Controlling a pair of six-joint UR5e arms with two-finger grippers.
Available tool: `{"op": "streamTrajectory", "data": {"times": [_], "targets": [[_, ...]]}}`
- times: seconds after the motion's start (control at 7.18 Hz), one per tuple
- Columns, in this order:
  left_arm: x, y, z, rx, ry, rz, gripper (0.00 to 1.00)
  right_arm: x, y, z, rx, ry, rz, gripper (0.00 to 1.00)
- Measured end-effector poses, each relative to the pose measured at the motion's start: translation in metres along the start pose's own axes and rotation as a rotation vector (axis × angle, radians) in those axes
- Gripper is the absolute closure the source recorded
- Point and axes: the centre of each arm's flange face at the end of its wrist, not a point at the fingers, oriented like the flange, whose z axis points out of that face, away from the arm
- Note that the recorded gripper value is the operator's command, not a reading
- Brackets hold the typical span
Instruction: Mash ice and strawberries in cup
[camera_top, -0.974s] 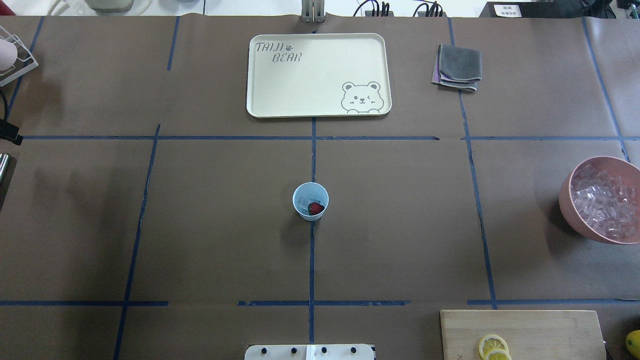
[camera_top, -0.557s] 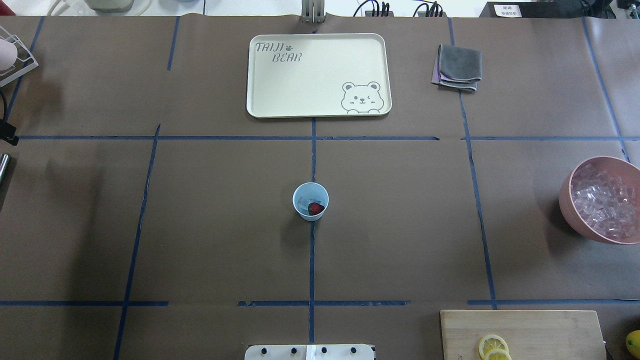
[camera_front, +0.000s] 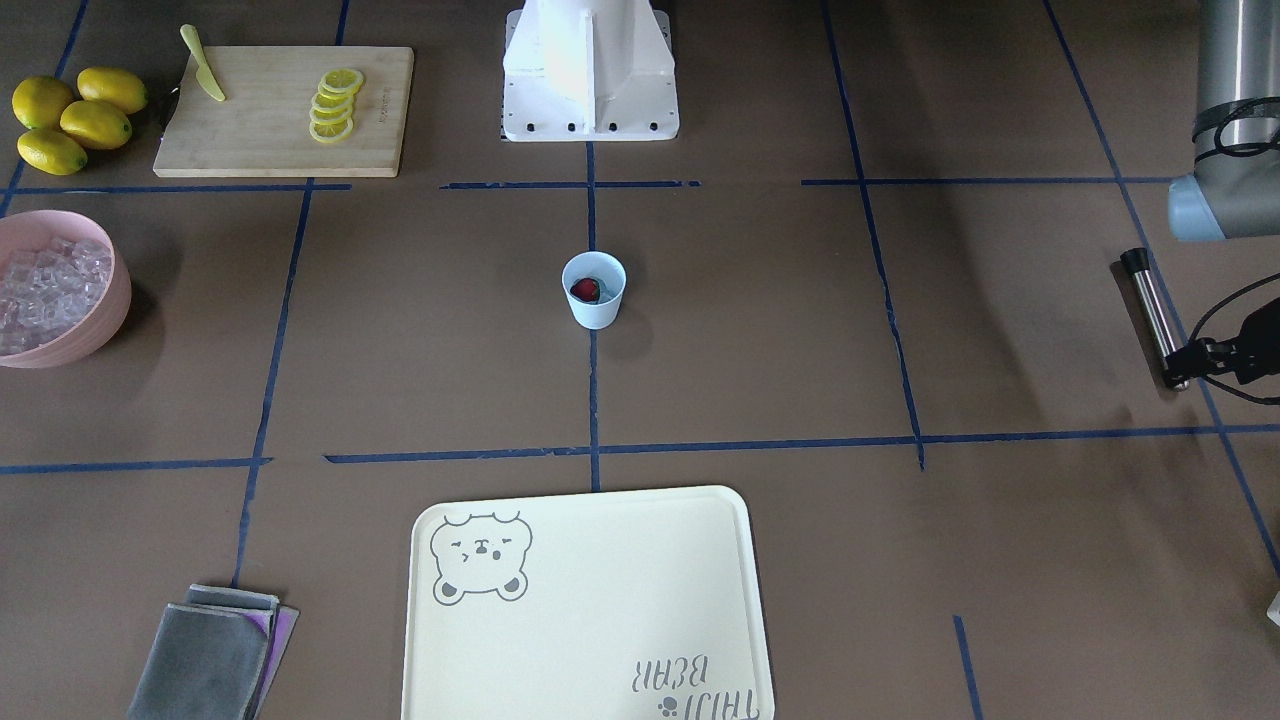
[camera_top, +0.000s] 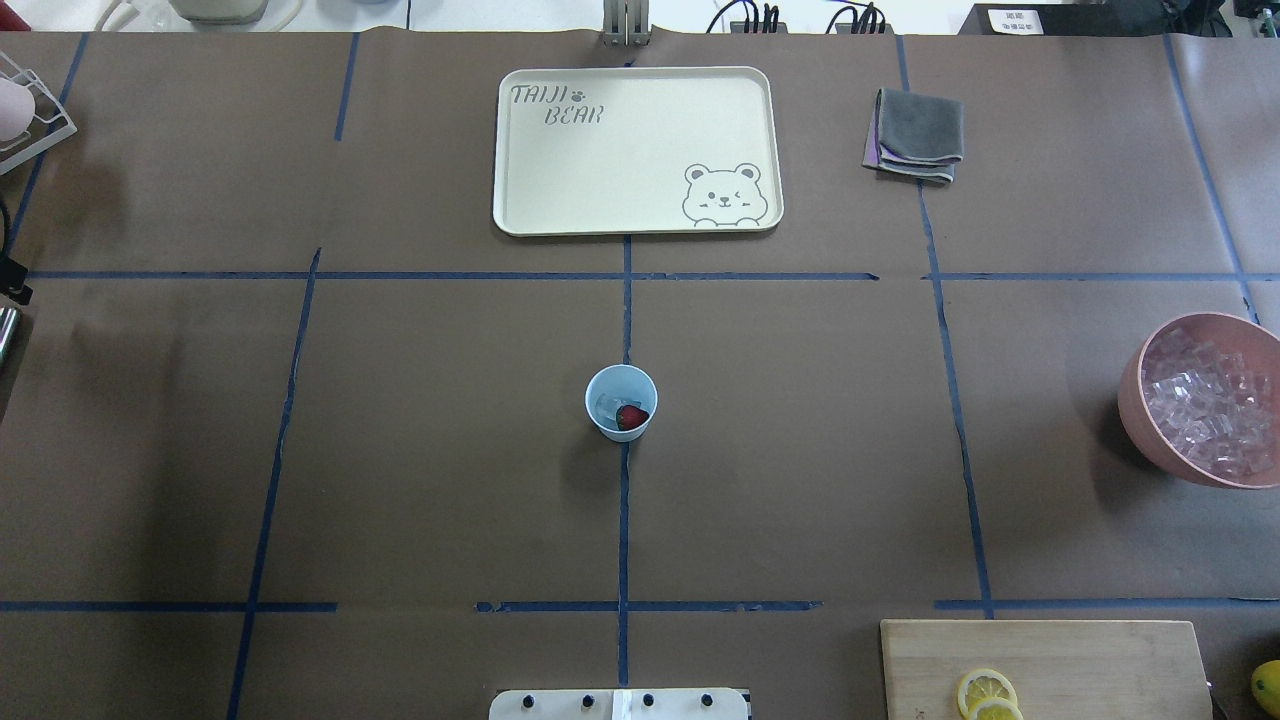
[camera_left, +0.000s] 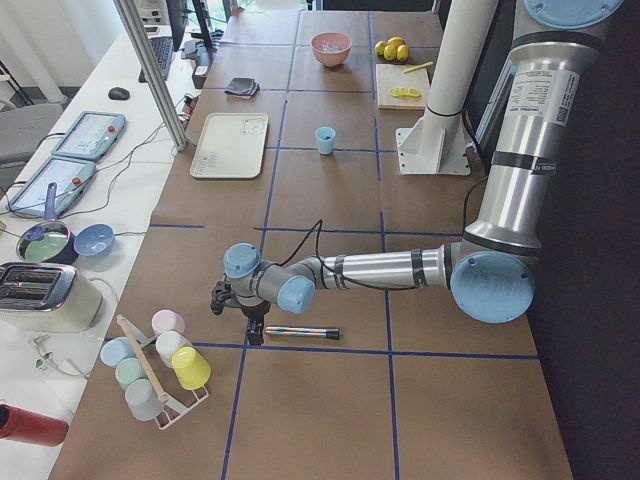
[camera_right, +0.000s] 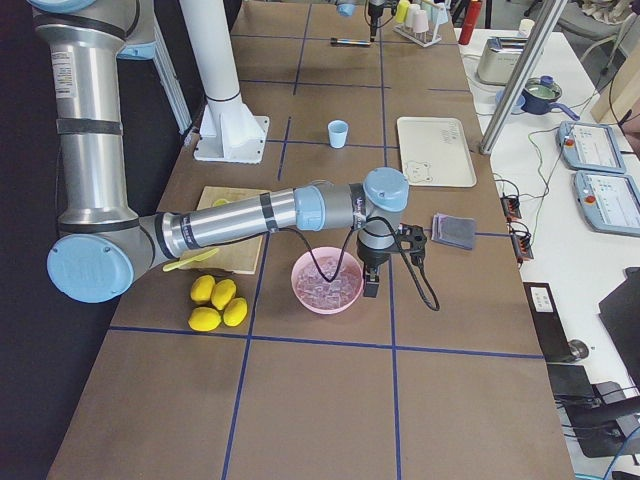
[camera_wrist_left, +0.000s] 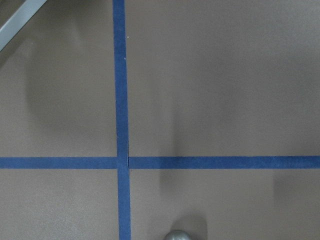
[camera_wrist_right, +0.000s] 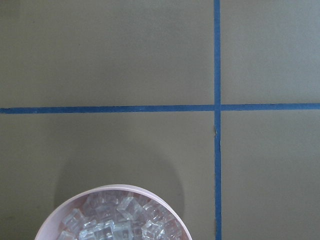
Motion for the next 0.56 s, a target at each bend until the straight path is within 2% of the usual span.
{"op": "streamTrajectory", "data": {"times": [0.42,0.56], "targets": [[0.002,0.006,0.01,-0.036,0.034,-0.003,0.01,0.0,0.0,0.0,-0.001,0.0,0.001,0.0],[0.001,0.007,0.014,-0.045,0.033,-0.004,0.23,0.0,0.0,0.001,-0.001,0.0,0.001,0.0]]}}
